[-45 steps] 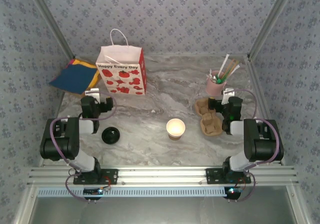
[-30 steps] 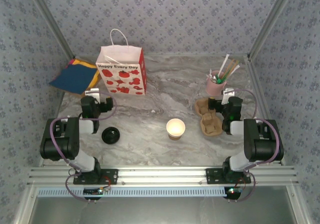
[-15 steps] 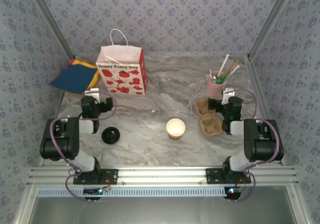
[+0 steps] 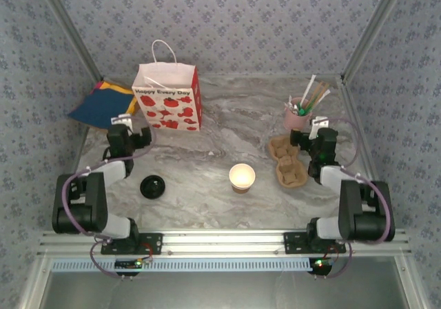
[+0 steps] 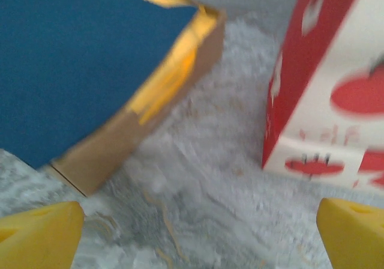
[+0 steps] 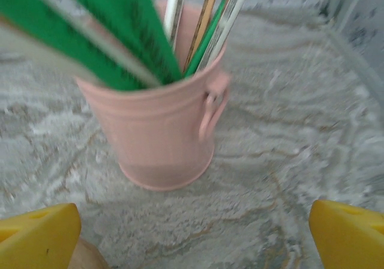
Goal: Pack the takeout coffee
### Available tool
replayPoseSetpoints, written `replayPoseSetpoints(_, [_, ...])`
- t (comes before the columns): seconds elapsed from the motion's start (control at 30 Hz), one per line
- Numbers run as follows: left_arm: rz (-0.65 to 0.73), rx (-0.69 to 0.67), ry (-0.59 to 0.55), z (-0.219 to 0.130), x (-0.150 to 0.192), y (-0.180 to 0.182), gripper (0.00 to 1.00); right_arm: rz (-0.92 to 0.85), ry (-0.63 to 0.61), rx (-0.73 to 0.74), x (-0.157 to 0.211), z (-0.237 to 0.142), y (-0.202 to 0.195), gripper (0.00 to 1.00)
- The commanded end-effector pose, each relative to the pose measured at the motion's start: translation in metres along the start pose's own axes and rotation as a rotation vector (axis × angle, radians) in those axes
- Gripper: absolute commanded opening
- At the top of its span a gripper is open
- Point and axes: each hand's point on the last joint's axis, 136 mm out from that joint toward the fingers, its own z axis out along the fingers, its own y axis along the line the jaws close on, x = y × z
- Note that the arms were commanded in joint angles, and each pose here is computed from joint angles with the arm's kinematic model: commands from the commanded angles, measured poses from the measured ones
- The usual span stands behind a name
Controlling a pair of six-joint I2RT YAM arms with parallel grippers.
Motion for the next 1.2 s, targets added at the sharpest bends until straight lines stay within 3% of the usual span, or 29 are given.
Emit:
replayPoseSetpoints(0.0, [-0.131, -0.096, 0.057, -0.022, -0.009, 0.017, 1.0, 0.135, 0.021, 0.108, -0.004, -0.023, -0.02, 1.0])
replayPoseSetpoints(0.17, [-0.343, -0.135, 0.132, -0.06, -0.026, 0.022, 1.0, 0.329, 0.022, 0.129, -0.026, -0.057, -0.033, 1.0])
replayPoseSetpoints(0.27, [-0.476, -0.146, 0.197, -0.084, -0.035, 0.023, 1.0, 0.547, 0.046, 0.219, -0.032, -0.079, -0.05, 1.0])
replayPoseSetpoints(0.47, [-0.561, 0.024, 0.308, -0.101, -0.037, -0.02, 1.0, 0.563, 0.156, 0.087, -0.048, -0.091, -0.024, 1.0])
replayPoseSetpoints(0.7, [-0.352, 0.126, 0.404, -0.127, -0.022, -0.097, 1.0, 0.412, 0.304, 0.02, -0.054, -0.101, 0.02, 1.0])
replayPoseSetpoints(0.8, [-0.24, 0.158, 0.433, -0.139, -0.019, -0.129, 1.0, 0.294, 0.383, -0.023, -0.054, -0.107, 0.046, 0.95])
replayPoseSetpoints(0.93, [-0.099, 0.247, 0.483, -0.159, -0.007, -0.177, 1.0, 0.114, 0.502, -0.083, -0.053, -0.116, 0.081, 0.86])
replayPoseSetpoints(1.17, [0.085, 0.315, 0.555, -0.189, 0.018, -0.227, 1.0, -0.035, 0.712, -0.242, -0.031, -0.135, 0.15, 0.55])
